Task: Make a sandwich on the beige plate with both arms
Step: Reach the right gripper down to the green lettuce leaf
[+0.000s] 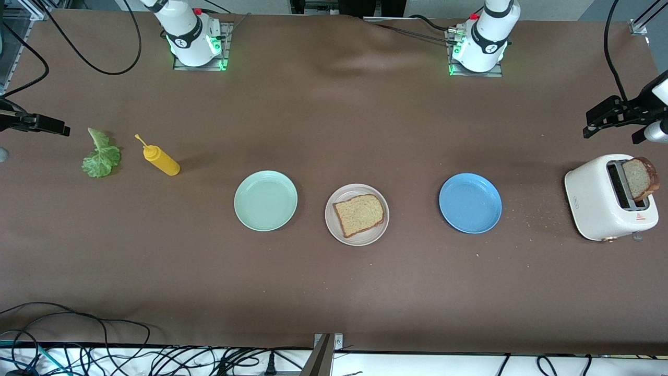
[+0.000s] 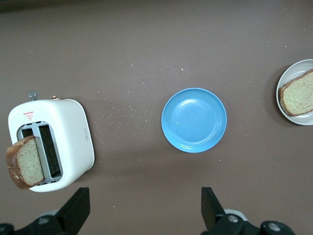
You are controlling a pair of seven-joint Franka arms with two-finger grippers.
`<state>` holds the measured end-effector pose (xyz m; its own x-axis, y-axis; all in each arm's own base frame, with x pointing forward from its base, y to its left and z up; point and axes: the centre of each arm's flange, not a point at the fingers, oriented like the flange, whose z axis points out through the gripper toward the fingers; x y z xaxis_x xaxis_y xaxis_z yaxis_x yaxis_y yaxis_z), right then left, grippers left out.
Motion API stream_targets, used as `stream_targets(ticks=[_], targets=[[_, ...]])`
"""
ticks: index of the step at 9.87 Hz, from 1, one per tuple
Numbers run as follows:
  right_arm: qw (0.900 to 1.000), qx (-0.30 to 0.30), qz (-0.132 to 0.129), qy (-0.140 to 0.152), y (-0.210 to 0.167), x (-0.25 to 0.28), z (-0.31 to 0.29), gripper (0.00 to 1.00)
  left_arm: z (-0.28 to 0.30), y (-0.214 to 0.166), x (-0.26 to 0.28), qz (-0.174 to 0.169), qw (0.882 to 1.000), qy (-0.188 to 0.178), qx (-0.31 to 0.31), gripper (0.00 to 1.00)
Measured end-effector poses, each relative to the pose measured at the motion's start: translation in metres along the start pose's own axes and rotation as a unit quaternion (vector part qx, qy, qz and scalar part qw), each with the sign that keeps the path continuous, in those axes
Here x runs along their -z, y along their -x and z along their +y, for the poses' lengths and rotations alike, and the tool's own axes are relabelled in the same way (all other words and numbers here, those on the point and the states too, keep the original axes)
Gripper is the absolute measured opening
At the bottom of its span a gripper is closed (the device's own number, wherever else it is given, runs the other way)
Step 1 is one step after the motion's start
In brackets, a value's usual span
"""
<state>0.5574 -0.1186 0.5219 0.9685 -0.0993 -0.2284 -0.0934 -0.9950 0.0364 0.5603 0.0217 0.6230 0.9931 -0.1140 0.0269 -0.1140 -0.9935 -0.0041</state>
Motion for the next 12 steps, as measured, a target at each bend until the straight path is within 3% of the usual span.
stream_targets(ticks=[4,6,8,12], targets=[[1.000,0.013,-0.019,0.000,-0.015,-0.035,0.028,1.00,-0.002,0.000,0.014,0.014,1.000,-0.002,0.002,1.00],[0.999,0.018,-0.026,0.009,-0.044,-0.108,0.070,1.00,-0.003,-0.001,0.014,0.013,1.000,-0.002,0.003,1.00],[0.998,0.015,-0.052,0.016,-0.056,-0.189,0.117,1.00,-0.004,-0.001,0.013,0.013,1.000,-0.002,0.004,1.00],[0.997,-0.006,-0.078,0.003,-0.021,-0.299,0.144,1.00,-0.004,-0.001,0.013,0.013,1.000,-0.002,0.004,1.00]])
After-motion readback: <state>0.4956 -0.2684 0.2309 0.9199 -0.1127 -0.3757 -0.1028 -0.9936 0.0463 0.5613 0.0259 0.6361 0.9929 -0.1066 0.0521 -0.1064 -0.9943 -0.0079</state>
